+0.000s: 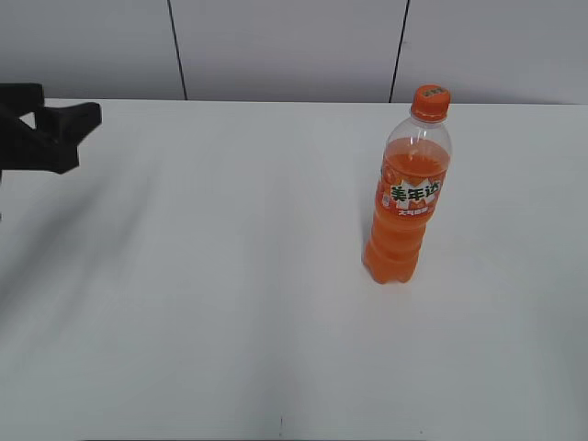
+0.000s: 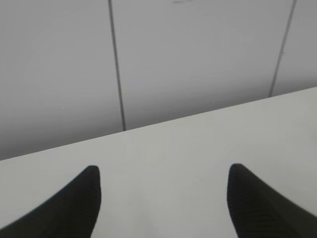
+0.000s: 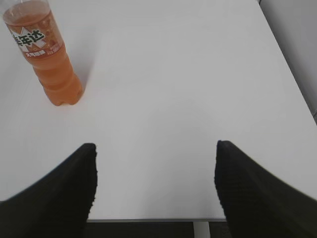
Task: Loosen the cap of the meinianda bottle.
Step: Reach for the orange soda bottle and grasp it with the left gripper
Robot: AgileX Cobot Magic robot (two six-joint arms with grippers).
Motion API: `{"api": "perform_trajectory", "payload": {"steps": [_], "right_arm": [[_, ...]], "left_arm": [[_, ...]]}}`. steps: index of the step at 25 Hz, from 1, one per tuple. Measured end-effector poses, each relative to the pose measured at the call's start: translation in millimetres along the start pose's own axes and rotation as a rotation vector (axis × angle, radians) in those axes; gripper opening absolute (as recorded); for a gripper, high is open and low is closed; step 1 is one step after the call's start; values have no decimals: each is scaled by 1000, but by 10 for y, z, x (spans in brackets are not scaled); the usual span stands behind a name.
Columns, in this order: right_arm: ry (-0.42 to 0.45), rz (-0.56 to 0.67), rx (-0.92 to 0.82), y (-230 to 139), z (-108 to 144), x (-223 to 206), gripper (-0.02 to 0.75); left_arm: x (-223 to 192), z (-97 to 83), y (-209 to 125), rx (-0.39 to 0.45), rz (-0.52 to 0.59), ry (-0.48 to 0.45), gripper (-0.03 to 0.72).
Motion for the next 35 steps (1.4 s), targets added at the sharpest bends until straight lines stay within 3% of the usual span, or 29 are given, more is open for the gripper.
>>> {"api": "perform_trajectory", "payload": {"steps": [5,10,17,23,35], "right_arm": [[3,-1,-2,1,6,0,555],[3,-1,-2,1,6,0,555],[4,-1,-3,2,7,0,555],[4,-1,-3,2,7,0,555],[4,-1,-3,2,7,0,555]], "left_arm": [[-265,-209,-277,-53,66,-175,487],[-388,-607,-353,-104,14,-464,487],[-468,-973,-642,-104,91,-726,524],[-578,-1320,-566,-121,84,-834,569],[-998,-2052,-641,-128,81,-1016,573]]}}
Point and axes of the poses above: a point on each arm's last joint axis where the gripper is mounted, x pointing back along that axis away from the gripper, z along the wrist's bending axis when the last joint is at zero, y = z × x, the point moved 9 cm from there along -x, pointing out along that axis toward the gripper, and after that the axes turned 6 degrees about x, right-handed, at the moved point
